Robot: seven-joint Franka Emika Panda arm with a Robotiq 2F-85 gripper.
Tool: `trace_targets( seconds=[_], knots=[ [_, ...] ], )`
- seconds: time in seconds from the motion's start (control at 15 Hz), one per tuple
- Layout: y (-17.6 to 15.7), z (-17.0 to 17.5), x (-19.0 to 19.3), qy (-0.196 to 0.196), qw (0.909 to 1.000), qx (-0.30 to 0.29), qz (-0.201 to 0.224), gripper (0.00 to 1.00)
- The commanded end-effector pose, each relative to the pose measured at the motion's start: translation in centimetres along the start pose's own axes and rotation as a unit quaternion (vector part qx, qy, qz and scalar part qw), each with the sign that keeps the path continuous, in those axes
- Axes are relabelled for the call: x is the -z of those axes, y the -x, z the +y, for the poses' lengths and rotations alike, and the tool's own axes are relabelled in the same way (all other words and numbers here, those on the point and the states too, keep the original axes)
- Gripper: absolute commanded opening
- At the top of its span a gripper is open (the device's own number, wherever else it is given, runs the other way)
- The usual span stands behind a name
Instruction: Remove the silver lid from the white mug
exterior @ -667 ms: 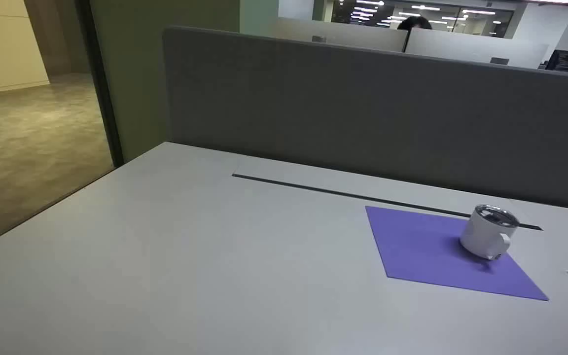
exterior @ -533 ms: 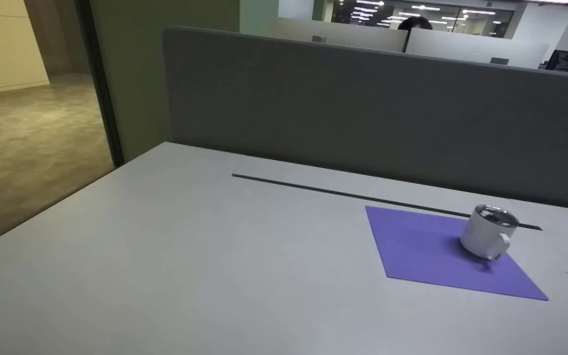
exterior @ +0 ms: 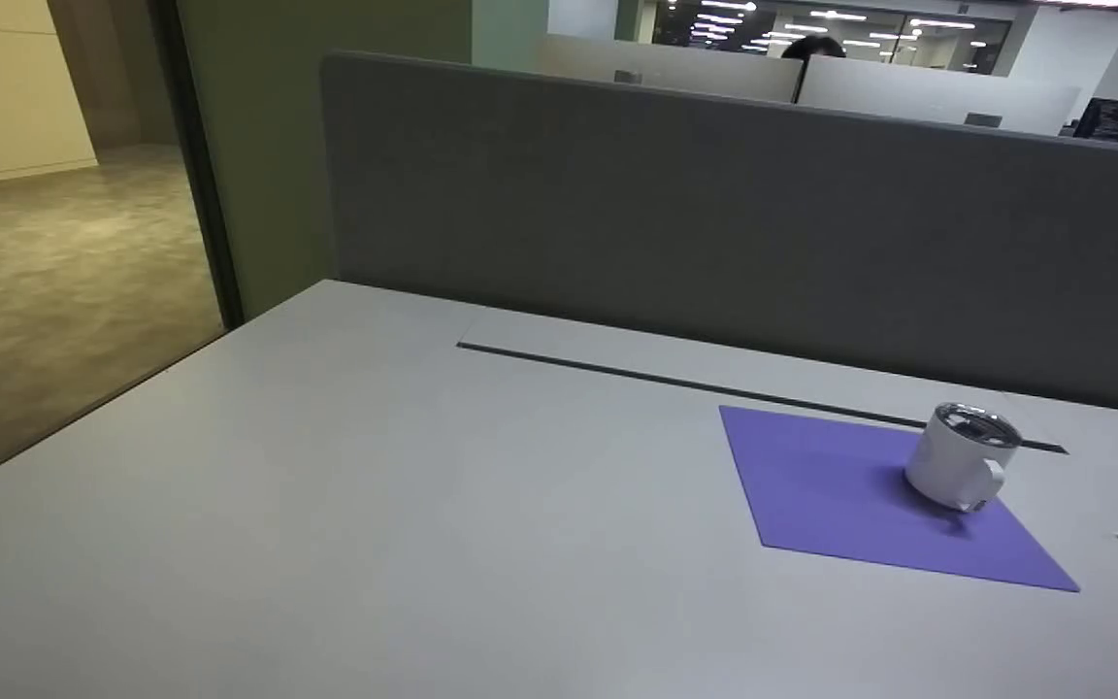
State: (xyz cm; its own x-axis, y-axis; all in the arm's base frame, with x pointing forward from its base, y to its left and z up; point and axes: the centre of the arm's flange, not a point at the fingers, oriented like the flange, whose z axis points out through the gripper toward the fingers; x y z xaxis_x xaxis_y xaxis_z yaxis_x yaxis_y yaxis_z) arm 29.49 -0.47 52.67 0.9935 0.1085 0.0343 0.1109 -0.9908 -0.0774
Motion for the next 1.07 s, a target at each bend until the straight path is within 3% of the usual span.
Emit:
trace_targets(
  seconds=[0.0, 0.2, 0.47, 1.0],
  knots=[
    [-1.9, 1.7, -0.1, 0.011, 0.9994, 0.003, 0.031, 1.0],
    [-6.0, 4.9, -0.8, 0.053, 0.9952, 0.007, 0.082, 1.0],
    [-12.8, 8.8, -4.7, 0.083, 0.9891, 0.048, 0.112, 1.0],
    [-24.0, 14.5, -12.5, 0.12, 0.9847, 0.105, 0.071, 1.0]
  ],
)
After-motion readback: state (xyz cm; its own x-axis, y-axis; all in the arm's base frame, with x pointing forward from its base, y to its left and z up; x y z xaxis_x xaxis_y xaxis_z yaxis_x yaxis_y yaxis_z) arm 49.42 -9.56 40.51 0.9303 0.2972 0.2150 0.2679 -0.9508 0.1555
